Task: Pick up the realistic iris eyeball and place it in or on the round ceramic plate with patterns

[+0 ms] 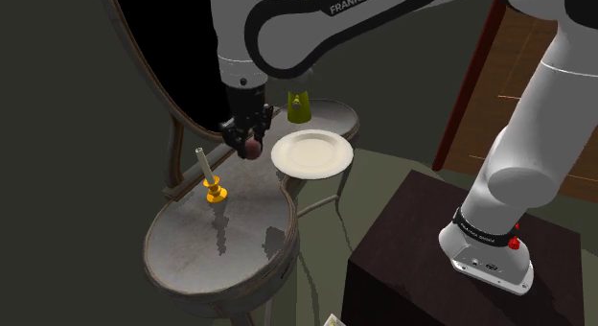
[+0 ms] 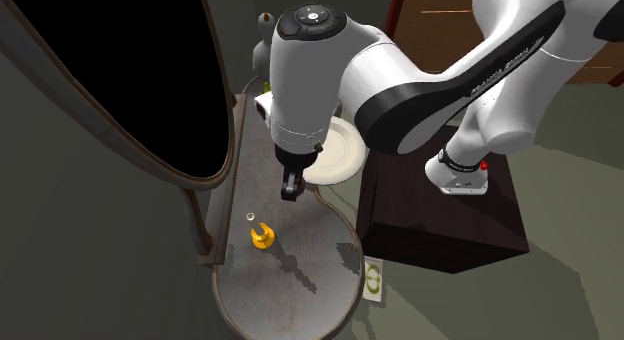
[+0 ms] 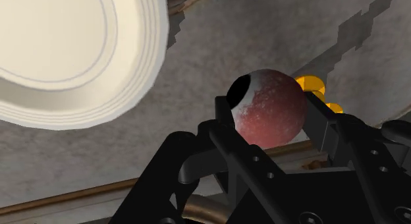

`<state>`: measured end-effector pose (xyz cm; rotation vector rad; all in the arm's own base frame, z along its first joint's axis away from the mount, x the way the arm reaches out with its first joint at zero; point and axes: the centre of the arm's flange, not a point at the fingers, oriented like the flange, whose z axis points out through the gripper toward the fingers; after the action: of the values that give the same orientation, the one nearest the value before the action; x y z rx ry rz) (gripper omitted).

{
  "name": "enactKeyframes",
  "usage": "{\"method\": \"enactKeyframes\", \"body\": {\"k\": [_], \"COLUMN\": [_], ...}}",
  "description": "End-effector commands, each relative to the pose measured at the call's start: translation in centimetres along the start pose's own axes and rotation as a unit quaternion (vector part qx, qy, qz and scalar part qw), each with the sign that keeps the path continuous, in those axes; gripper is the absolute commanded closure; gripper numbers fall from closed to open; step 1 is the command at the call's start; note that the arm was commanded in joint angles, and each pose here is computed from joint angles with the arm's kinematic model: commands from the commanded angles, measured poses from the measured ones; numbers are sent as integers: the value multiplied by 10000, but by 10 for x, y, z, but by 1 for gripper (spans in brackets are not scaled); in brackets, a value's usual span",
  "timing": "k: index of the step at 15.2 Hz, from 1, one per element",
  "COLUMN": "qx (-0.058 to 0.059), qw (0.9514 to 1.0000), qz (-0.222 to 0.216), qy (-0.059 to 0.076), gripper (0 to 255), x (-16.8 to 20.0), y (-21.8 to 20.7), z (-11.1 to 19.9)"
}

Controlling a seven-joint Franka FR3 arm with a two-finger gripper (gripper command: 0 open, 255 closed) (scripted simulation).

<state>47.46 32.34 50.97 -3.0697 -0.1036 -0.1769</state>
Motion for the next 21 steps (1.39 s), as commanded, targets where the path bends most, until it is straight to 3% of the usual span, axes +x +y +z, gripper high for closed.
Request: {"method": "enactKeyframes", "body": {"k": [1, 13, 21], "qx": [7, 7, 7], "qw": [10000, 10000, 10000], "qz": [-6, -6, -6], "qy": [0, 0, 0], "gripper": [255, 255, 255], "x": [-9, -49, -53], "y": [23, 182, 185], "z": [0, -19, 23]}}
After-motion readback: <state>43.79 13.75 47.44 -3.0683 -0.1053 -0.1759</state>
